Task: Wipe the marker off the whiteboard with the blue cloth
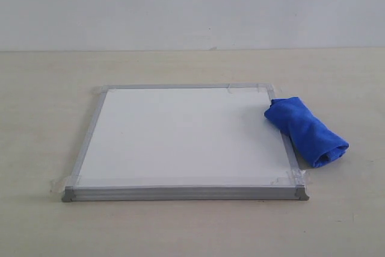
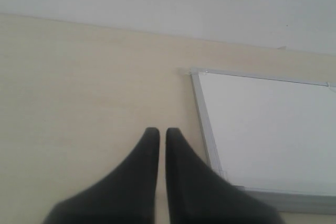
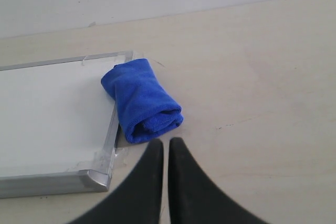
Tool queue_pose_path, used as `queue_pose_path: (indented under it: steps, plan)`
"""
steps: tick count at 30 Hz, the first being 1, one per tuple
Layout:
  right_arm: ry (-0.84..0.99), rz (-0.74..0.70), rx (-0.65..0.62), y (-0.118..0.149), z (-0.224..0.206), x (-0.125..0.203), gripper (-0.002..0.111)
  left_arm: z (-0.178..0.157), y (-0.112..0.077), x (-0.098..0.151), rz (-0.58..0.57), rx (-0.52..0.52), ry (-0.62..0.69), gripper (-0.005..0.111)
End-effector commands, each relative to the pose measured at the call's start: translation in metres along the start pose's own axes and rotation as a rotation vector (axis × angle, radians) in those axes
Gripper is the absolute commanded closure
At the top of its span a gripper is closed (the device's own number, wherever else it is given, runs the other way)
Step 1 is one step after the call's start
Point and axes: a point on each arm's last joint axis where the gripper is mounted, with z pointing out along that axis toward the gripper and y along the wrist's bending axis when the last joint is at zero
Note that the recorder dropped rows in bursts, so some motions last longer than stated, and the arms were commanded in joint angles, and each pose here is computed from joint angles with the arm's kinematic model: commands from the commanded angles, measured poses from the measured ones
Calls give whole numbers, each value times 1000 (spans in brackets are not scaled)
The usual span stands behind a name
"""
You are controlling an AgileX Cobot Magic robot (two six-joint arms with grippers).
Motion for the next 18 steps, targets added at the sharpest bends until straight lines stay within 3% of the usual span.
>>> queue_pose_path:
  steps: [1,5,8,13,18]
  plan:
    - [-56,-22,-8,1,-1,-5,108,0,0,0,-13,-1,-4,102]
    - [-98,-39,-13,1,-1,-9,108,0,0,0,-13,-1,-4,102]
    - [-248,-86,-29,4,-3,-22,108,0,0,0,-13,-1,-4,102]
    - [-439,240,-126,6,-10,-40,108,0,0,0,-13,-1,-4,102]
    - [-580,303,-179,7,-16,-51,108,0,0,0,-13,-1,-4,102]
